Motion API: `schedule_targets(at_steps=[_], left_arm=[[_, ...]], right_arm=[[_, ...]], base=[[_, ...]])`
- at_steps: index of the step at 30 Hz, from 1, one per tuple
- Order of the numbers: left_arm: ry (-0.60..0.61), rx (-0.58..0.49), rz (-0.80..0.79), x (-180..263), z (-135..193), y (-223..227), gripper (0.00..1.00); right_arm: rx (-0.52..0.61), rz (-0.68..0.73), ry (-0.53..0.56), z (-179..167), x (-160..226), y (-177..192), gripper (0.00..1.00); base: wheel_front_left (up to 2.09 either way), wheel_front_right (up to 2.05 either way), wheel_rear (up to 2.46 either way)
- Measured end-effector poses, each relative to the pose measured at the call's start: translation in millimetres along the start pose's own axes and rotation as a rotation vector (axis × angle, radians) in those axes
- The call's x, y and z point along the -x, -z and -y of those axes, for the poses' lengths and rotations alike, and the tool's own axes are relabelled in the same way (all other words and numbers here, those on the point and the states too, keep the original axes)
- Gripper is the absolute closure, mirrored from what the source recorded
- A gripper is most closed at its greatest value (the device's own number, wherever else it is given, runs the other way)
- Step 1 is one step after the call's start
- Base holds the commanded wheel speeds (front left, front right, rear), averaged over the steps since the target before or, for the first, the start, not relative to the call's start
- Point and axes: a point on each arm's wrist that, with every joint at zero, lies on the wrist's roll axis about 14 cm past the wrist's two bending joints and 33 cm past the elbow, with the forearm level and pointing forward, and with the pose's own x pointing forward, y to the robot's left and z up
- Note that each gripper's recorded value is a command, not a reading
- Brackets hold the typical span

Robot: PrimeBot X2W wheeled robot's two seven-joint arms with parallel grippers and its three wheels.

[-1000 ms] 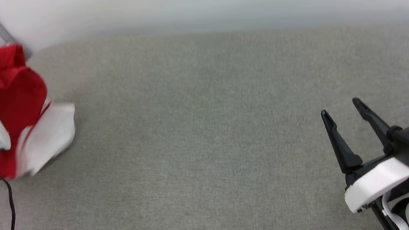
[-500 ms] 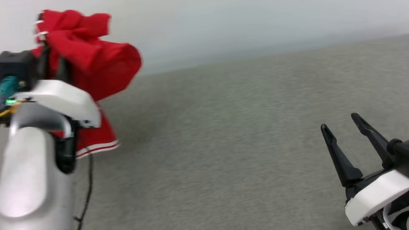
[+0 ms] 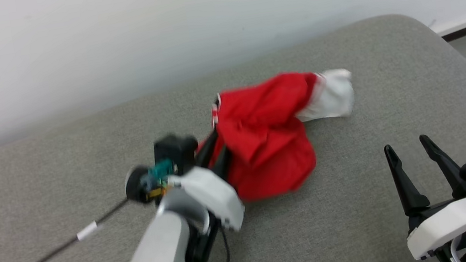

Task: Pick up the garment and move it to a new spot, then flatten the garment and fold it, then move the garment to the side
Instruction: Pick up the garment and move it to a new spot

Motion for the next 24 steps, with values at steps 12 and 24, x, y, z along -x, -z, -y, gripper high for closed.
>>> schedule_targets(at_steps=[12,24], left_arm=[[-0.204,0.100,-0.281,84.6,-36.7,124.8,0.00],[-0.315,-0.041,0.079,84.4,-57.8,23.9,0.00]], right_arm=[[-0.004,-0.039,-0.014,-4.4,-17.4,16.1,0.00],[0.017,-0.009,-0.098,-30.7,-36.1,6.2,0.00]], base=[[0.00,0.00,0.00],[0.00,0.00,0.00]])
